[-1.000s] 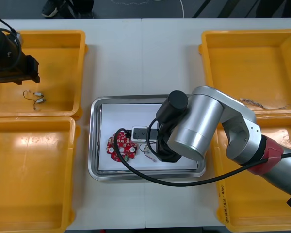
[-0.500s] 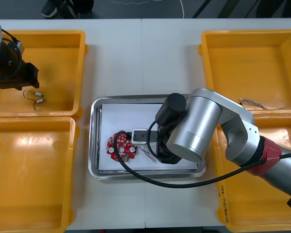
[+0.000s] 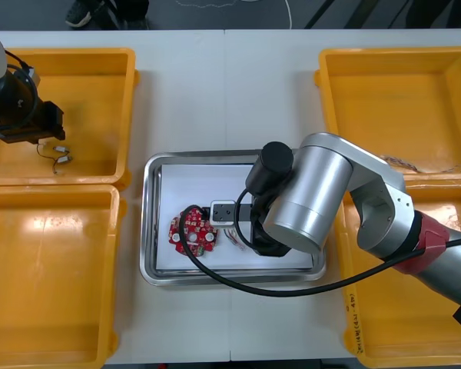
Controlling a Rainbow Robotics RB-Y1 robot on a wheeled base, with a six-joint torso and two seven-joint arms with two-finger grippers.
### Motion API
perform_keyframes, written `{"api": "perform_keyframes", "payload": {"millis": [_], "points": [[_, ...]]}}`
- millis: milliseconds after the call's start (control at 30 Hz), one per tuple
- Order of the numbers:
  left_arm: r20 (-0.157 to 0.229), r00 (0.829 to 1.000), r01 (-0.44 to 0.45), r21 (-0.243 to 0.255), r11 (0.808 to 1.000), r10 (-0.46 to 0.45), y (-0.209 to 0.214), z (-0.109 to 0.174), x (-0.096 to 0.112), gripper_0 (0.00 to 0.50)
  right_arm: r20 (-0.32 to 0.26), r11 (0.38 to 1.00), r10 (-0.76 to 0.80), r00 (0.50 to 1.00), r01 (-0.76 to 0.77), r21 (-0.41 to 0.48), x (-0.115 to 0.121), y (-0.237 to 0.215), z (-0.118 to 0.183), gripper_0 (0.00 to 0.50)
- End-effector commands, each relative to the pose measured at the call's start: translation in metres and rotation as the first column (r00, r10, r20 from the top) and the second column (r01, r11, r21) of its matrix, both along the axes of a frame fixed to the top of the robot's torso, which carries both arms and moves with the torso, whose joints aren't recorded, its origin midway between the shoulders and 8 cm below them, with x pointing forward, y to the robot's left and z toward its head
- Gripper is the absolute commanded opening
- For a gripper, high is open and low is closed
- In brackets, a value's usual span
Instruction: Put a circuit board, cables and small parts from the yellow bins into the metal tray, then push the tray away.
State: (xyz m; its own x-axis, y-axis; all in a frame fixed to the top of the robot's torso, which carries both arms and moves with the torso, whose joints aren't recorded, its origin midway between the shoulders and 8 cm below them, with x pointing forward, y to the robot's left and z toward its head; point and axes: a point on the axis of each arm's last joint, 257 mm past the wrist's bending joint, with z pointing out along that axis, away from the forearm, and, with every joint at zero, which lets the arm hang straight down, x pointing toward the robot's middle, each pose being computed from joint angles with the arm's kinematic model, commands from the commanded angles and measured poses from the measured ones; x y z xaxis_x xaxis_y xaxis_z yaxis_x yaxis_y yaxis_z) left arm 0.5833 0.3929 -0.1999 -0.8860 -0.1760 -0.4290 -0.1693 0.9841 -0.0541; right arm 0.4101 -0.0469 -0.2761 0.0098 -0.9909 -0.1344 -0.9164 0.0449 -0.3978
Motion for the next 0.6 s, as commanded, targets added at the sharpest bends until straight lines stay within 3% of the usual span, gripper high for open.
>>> {"api": "perform_keyframes", "payload": {"millis": [33,300,600], "points": [[0.057,0.995,0.079,0.004,0.997,-0.079,-0.029,0.025,0.021,0.500,0.072,0.999,0.028,0.997,-0.030,0.027,0.016,-0.001,0.049,0.500],[0.051,0.994,0.093,-0.007,0.996,-0.092,-0.040,0.020,0.022,0.500,0.048,0.994,-0.071,0.996,0.067,0.081,0.029,-0.028,0.096,0.500],[0.029,0.994,0.104,-0.004,0.995,-0.103,-0.045,0.010,0.018,0.500,0.070,0.964,-0.243,0.967,0.234,0.123,0.054,-0.083,0.141,0.500]]}}
